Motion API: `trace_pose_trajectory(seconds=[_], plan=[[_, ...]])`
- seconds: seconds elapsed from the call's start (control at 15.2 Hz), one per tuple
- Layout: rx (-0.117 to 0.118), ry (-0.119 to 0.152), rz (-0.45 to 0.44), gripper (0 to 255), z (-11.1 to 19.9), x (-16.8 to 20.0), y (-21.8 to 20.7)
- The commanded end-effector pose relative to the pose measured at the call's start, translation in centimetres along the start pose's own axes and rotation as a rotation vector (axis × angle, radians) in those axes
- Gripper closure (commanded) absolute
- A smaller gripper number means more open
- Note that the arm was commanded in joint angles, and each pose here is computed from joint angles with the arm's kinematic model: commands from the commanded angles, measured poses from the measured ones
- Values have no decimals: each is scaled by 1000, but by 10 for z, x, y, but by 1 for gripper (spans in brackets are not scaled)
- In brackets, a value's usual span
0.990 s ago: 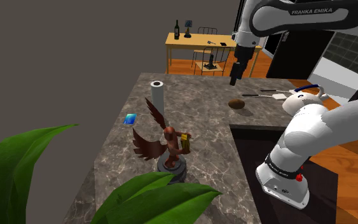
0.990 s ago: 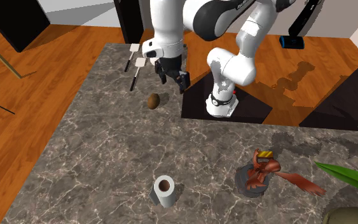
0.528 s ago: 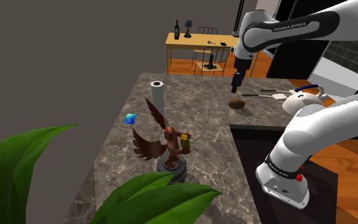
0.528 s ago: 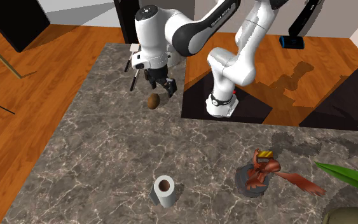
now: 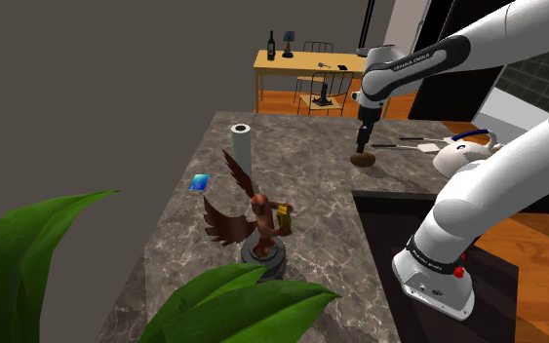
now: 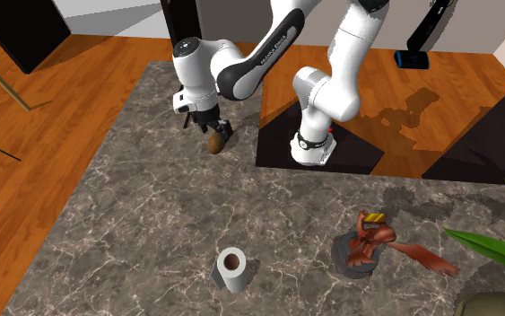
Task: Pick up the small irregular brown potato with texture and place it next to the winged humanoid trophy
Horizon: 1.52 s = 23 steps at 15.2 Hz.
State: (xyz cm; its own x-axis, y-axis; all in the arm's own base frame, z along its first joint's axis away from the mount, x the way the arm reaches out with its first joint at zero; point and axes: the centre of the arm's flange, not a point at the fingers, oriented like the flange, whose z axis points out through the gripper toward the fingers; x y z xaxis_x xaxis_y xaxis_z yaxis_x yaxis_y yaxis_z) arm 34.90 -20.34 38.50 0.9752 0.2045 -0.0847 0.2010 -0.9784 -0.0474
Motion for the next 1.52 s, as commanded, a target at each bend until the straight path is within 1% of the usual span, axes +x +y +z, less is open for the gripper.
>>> trace_pose_trajectory(seconds=[0.0, 0.53, 1.06, 1.12, 1.45], plan=[[-1, -10, -14, 0, 19, 1, 15], [-1, -10, -14, 0, 59, 1, 15], [-1, -10, -14, 0, 59, 1, 15], [-1, -10, -14, 255, 59, 1, 15], [-1, -10, -14, 255, 59, 1, 15]])
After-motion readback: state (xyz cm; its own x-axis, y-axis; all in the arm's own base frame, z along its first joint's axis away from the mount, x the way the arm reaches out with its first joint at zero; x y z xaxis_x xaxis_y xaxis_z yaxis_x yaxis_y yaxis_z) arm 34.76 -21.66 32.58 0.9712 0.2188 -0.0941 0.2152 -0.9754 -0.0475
